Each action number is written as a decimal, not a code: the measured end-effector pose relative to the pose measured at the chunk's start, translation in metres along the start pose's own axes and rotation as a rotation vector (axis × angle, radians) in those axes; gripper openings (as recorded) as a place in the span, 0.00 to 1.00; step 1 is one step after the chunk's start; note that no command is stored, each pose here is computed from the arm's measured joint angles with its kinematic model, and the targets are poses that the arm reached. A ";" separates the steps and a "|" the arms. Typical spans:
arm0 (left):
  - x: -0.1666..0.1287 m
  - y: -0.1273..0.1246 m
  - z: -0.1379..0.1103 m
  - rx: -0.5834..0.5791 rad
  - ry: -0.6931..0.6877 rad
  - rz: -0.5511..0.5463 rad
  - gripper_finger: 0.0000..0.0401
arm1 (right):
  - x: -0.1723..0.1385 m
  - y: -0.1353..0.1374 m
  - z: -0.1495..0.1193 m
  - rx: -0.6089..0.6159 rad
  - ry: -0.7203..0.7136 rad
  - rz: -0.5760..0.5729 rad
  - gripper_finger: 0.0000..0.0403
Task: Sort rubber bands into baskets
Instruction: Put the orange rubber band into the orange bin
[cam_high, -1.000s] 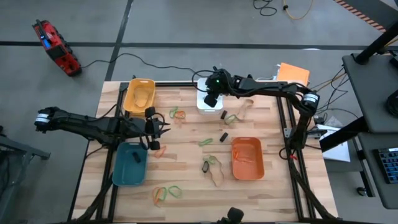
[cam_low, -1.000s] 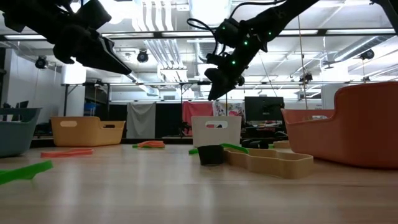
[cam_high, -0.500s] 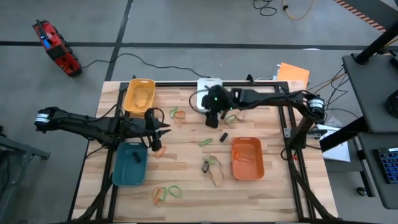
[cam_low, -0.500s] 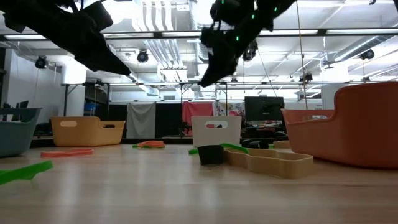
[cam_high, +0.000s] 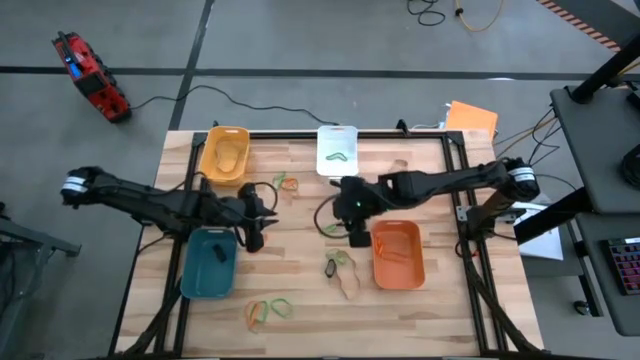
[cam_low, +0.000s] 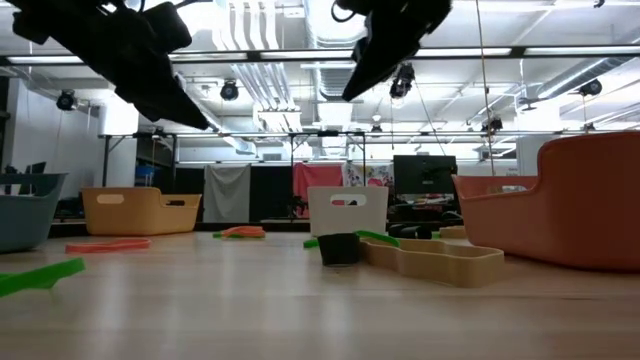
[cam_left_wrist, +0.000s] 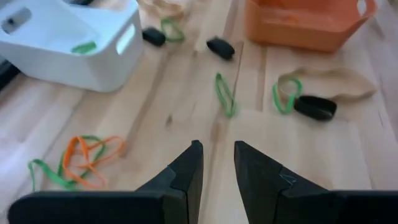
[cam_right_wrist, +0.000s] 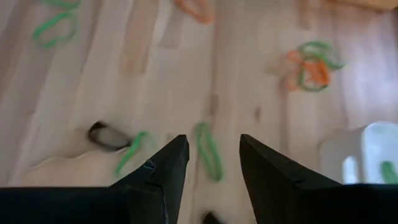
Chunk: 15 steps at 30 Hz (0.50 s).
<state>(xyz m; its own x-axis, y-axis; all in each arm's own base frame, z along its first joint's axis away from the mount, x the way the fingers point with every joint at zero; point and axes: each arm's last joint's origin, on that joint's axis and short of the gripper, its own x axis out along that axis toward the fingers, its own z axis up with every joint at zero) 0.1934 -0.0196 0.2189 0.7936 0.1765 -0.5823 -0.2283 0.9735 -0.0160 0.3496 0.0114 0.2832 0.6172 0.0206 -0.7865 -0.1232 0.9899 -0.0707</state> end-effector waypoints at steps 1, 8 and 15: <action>0.000 -0.001 0.000 -0.001 0.027 0.002 0.19 | 0.000 0.004 -0.001 0.008 0.011 0.008 0.34; 0.004 -0.005 -0.007 -0.093 0.292 0.005 0.19 | 0.003 0.031 -0.008 0.017 0.068 0.057 0.35; 0.006 -0.005 -0.019 -0.226 0.559 0.081 0.19 | 0.008 0.038 -0.014 0.005 0.077 0.067 0.33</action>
<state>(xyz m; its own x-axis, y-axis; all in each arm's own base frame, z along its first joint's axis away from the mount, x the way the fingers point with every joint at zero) 0.1889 -0.0264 0.2000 0.3665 0.0858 -0.9265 -0.4380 0.8944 -0.0904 0.3390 0.0477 0.2660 0.5462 0.0763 -0.8342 -0.1585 0.9873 -0.0135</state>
